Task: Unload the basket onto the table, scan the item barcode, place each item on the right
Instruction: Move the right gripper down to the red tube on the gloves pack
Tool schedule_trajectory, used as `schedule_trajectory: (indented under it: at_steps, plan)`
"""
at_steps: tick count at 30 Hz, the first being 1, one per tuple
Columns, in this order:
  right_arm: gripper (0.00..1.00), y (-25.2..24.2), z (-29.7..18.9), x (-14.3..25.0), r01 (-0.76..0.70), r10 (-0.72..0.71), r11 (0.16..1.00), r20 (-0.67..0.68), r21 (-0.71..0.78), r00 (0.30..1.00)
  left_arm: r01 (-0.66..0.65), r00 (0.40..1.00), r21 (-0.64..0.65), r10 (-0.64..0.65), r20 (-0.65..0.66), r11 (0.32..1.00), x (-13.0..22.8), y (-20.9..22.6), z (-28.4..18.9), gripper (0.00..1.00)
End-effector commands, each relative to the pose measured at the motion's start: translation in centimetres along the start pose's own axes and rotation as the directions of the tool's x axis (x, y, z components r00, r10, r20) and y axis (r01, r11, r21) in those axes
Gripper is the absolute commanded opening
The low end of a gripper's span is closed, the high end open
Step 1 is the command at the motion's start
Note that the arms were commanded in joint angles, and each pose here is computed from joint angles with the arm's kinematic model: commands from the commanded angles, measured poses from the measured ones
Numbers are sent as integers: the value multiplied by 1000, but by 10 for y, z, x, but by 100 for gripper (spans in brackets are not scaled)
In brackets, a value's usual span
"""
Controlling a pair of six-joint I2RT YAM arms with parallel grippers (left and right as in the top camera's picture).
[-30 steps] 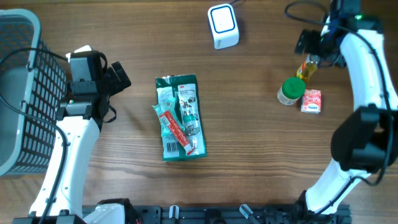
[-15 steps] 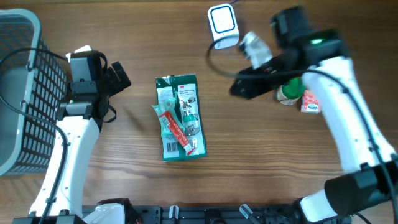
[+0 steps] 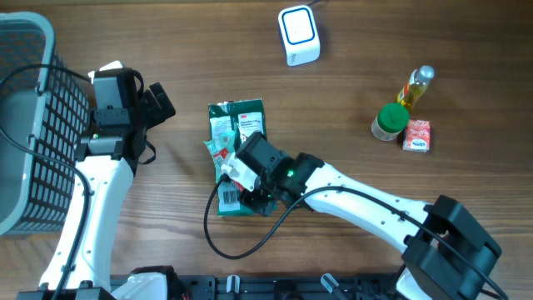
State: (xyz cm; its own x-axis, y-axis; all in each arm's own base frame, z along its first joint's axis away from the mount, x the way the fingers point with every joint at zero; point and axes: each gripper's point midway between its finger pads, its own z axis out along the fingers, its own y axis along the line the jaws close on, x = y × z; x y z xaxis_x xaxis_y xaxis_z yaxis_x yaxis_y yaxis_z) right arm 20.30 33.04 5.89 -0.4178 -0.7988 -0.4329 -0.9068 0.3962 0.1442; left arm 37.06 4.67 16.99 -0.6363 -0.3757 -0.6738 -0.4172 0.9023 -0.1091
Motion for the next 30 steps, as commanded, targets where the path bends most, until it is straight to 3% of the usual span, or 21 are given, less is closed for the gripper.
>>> schedule_trajectory:
  at_steps: [1, 22, 30]
  plan:
    - [48, -14, 8, 9, -12, 14, 997, -21, 76, 1000, -6, 1000, -6, 6, 19, 1000, -6, 2, -3, 100]
    - [36, -19, 47, 29, -13, 18, 998, -91, 62, 996, -6, 1000, -6, 6, 19, 1000, -6, 2, -3, 100]
    - [50, -18, 19, 1, 2, -1, 997, -9, 78, 1000, -6, 1000, -6, 6, 19, 1000, -6, 2, -3, 100]
